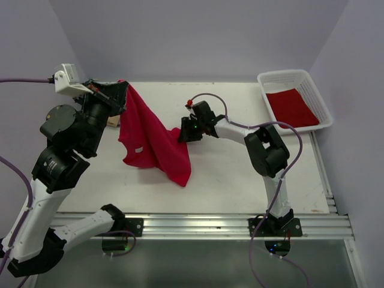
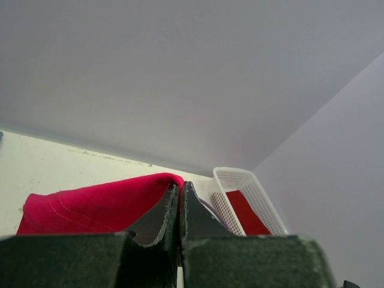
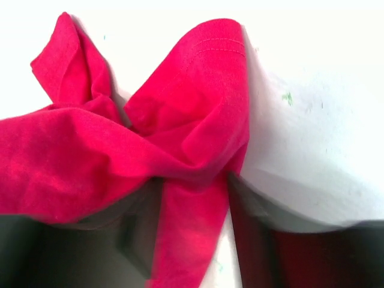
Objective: Fold and stack the t-shirts
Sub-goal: Flatten the tshirt out
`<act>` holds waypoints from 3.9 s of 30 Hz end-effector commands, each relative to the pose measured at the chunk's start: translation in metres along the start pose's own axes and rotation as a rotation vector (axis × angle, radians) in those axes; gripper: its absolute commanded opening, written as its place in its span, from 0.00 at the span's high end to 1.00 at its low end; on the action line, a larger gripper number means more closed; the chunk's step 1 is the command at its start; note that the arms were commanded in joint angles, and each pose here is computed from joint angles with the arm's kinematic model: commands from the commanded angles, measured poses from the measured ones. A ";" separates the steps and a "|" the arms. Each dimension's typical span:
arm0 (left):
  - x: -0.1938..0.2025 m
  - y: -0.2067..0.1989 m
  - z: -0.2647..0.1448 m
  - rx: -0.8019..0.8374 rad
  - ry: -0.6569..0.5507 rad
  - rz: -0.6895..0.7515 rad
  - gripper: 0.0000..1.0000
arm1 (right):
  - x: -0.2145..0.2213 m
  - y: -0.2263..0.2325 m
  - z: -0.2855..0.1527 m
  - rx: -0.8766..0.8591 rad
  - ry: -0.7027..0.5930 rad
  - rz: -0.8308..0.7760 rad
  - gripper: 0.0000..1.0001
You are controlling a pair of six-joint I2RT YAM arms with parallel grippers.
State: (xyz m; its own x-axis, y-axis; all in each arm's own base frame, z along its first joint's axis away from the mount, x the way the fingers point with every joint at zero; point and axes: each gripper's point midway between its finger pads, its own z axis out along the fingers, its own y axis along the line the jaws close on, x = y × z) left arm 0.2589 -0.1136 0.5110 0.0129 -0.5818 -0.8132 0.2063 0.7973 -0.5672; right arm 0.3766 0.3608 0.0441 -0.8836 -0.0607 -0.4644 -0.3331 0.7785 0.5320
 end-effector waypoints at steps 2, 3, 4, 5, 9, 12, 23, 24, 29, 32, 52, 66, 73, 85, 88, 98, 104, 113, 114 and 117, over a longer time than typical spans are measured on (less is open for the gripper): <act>-0.009 -0.002 -0.005 0.018 -0.031 -0.031 1.00 | -0.012 -0.001 0.013 -0.008 -0.028 -0.018 0.66; -0.008 -0.002 -0.005 0.020 -0.028 -0.033 1.00 | -0.012 -0.003 0.016 -0.008 -0.029 -0.012 0.75; -0.009 -0.002 -0.006 0.021 -0.029 -0.034 1.00 | -0.013 -0.002 0.019 -0.014 -0.035 -0.010 0.94; -0.008 -0.002 -0.006 0.020 -0.028 -0.033 1.00 | -0.011 -0.003 0.021 -0.019 -0.031 -0.006 1.00; -0.009 0.001 -0.009 0.014 -0.030 -0.029 1.00 | -0.011 -0.001 0.015 -0.026 -0.052 -0.011 1.00; -0.012 0.003 -0.013 0.007 -0.037 -0.030 1.00 | -0.025 0.005 -0.017 0.007 -0.127 -0.055 1.00; 0.013 0.023 -0.007 -0.045 -0.016 0.003 1.00 | -0.107 -0.005 -0.227 0.434 -0.544 -0.189 1.00; 0.014 0.025 -0.006 -0.053 -0.018 0.006 1.00 | -0.110 -0.009 -0.248 0.492 -0.579 -0.193 1.00; 0.029 0.033 0.004 -0.075 -0.017 0.031 1.00 | -0.130 -0.013 -0.376 0.734 -0.882 -0.168 1.00; 0.037 0.035 0.008 -0.077 -0.011 0.034 1.00 | -0.116 -0.010 -0.389 0.693 -0.900 -0.155 1.00; 0.064 0.053 0.001 -0.091 0.033 0.009 1.00 | 0.169 -0.074 -0.204 0.478 0.169 0.008 0.47; 0.067 0.056 -0.004 -0.097 0.044 0.001 1.00 | 0.080 -0.112 -0.255 0.866 -0.247 0.065 0.37; 0.072 0.061 -0.007 -0.108 0.059 0.000 1.00 | 0.098 -0.138 -0.221 0.833 -0.176 0.171 0.43; 0.074 0.067 -0.012 -0.121 0.058 -0.008 1.00 | 0.167 -0.102 -0.197 0.493 -0.029 0.300 0.51; 0.075 0.067 -0.012 -0.122 0.062 -0.009 1.00 | 0.175 -0.091 -0.201 0.435 -0.003 0.315 0.56; 0.076 0.068 -0.012 -0.127 0.062 -0.012 1.00 | 0.185 -0.091 -0.209 0.427 0.004 0.309 0.69; 0.078 0.068 -0.012 -0.125 0.068 -0.012 1.00 | 0.163 -0.110 -0.214 0.569 -0.049 0.279 0.43; 0.077 0.070 -0.014 -0.130 0.066 -0.013 1.00 | 0.139 -0.128 -0.206 0.659 -0.128 0.235 0.52; 0.077 0.070 -0.014 -0.130 0.066 -0.013 1.00 | 0.142 -0.132 -0.202 0.672 -0.108 0.235 0.54; 0.075 0.069 -0.015 -0.128 0.061 -0.015 1.00 | 0.143 -0.136 -0.193 0.672 -0.101 0.241 0.58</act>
State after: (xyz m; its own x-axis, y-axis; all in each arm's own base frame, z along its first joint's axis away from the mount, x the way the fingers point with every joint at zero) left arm 0.2606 -0.1065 0.3981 -0.0921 -0.5529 -0.8282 0.0849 0.8243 -0.5597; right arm 0.2124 0.1241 0.0390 -0.8917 0.1859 -0.4128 0.1630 0.9825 0.0905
